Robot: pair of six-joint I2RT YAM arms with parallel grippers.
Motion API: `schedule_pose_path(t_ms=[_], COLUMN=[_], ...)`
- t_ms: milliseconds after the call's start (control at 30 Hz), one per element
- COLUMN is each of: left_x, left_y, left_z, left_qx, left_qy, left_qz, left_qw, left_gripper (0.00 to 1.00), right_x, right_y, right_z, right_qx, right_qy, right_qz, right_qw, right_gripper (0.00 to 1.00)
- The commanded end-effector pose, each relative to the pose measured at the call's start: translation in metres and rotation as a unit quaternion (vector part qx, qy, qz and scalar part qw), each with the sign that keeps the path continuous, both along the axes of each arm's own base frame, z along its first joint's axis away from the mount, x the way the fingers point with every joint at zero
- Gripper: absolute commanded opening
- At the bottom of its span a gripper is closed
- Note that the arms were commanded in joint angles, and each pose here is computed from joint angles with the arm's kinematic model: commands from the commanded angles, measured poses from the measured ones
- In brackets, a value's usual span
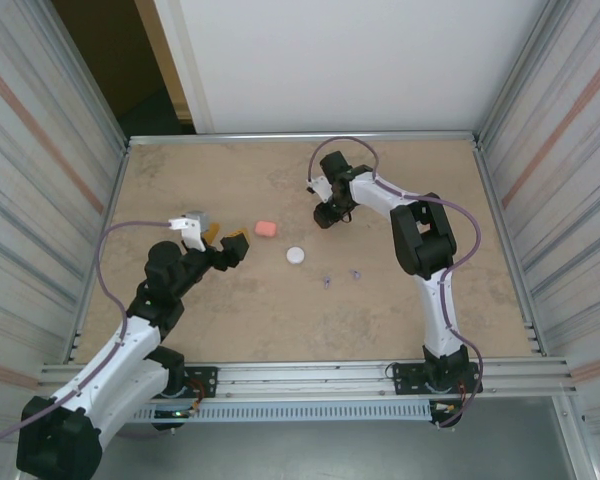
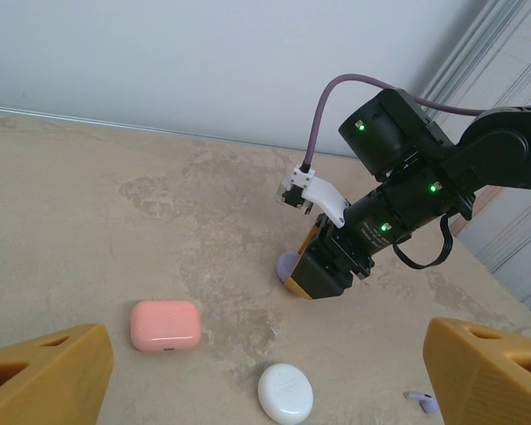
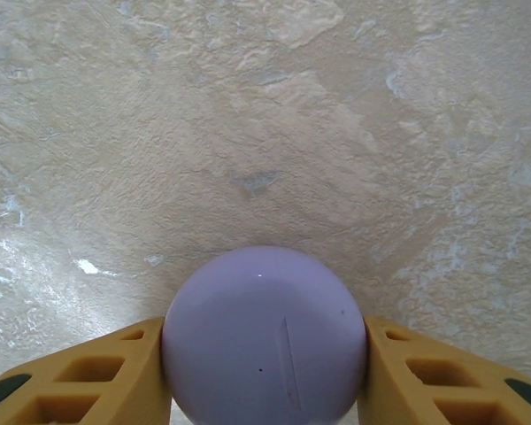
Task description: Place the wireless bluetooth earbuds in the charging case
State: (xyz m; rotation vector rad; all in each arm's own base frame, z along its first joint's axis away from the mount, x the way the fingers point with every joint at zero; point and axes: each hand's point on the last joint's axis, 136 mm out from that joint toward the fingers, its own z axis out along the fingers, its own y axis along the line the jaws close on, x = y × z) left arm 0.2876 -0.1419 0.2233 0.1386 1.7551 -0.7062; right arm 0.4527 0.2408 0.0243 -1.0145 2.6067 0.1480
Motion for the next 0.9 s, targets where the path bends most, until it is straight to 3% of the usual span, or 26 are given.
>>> schedule_pose_path(t_ms=[0, 467, 667, 867], left_x=[-0.001, -0.001, 0.000, -0.005], left_y=[0.005, -0.010, -0.020, -0.031], left_z=[-0.001, -0.004, 0.004, 0.022], left_qx=[0.010, 0.014, -0.007, -0.037], left_qy=[-0.005, 0.037, 0.058, 0.048], left_qz=[0.007, -0.034, -0.057, -0.091], left_qw=[1.000, 0.999, 0.997, 0.994], left_gripper=[0.90, 0.90, 0.89, 0.88], right_x=[-0.006, -0.035, -0.064, -0.110], right_y=[-0.002, 0.002, 0.015, 0.043], right_z=[0.002, 0.112, 0.156, 0.194], right_qx=[-0.011, 0.084, 0.102, 0.119], right_qy=[0.003, -0.154, -0.237, -0.310], right_qz=[0.005, 0.014, 0.081, 0.206], right_qw=[1.000, 0.984, 0.963, 0.920], right_gripper=[0.44, 0.44, 0.44, 0.44])
